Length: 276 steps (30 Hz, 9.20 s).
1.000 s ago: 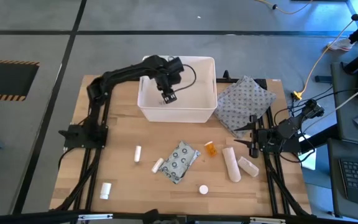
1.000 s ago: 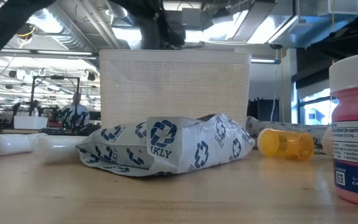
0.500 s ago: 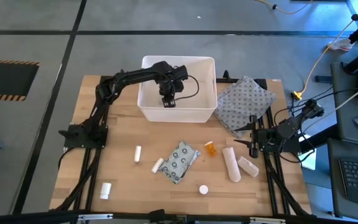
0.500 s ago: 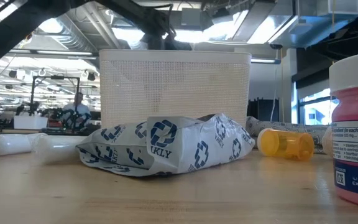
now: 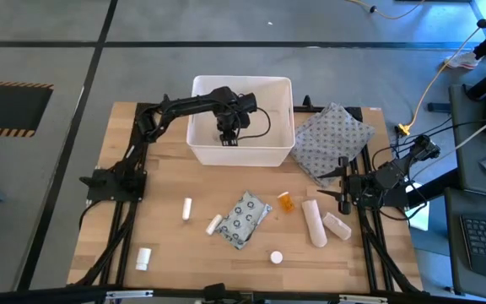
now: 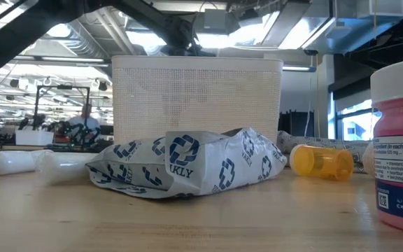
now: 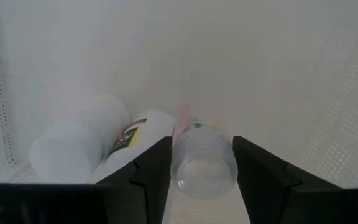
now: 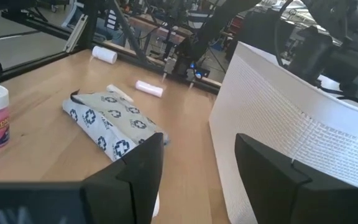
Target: Pick & place medical supplies in basket/bin
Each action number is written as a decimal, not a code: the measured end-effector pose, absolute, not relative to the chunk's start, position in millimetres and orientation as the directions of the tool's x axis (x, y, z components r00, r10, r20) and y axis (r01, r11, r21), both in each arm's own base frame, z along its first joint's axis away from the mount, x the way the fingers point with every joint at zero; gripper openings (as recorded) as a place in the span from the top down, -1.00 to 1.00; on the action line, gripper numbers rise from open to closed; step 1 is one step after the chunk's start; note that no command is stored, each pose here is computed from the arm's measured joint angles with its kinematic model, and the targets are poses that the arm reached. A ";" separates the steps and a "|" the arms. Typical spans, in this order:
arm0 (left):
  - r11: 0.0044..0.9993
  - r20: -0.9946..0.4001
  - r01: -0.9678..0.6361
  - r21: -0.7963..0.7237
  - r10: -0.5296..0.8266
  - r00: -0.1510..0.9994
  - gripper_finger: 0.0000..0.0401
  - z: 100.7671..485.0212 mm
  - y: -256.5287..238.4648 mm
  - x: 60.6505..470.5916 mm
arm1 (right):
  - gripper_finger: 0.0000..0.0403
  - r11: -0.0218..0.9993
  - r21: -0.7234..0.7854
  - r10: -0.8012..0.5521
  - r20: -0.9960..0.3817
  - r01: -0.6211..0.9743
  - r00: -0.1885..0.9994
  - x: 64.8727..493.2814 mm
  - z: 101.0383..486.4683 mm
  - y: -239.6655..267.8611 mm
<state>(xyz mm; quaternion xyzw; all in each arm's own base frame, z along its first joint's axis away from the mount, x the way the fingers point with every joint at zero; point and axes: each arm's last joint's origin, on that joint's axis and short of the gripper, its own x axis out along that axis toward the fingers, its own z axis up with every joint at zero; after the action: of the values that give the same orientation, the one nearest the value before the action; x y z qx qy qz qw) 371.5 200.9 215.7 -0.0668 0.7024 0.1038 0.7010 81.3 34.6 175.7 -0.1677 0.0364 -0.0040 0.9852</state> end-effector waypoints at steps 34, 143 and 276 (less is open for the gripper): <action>0.971 -0.623 -0.238 0.033 0.206 0.754 0.06 438.5 151.5 309.0 | 0.00 0.977 0.212 -0.019 0.077 0.002 0.997 79.9 196.8 33.7; 0.966 -0.010 -0.200 -0.164 0.201 0.980 0.07 185.4 33.4 92.6 | -0.85 0.774 0.230 -0.157 -0.833 0.590 0.531 257.0 165.5 47.4; 0.966 -0.010 -0.200 -0.164 0.201 0.980 0.07 185.4 33.4 92.6 | -0.12 0.845 0.234 0.014 -0.909 0.480 0.418 262.1 143.5 37.8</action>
<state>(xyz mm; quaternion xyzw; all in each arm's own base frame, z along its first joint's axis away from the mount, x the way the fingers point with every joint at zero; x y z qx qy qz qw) 92.6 33.4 185.4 -0.0823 -0.0034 0.1010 0.9915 262.1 37.8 143.5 0.2378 0.5200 -0.1444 0.8076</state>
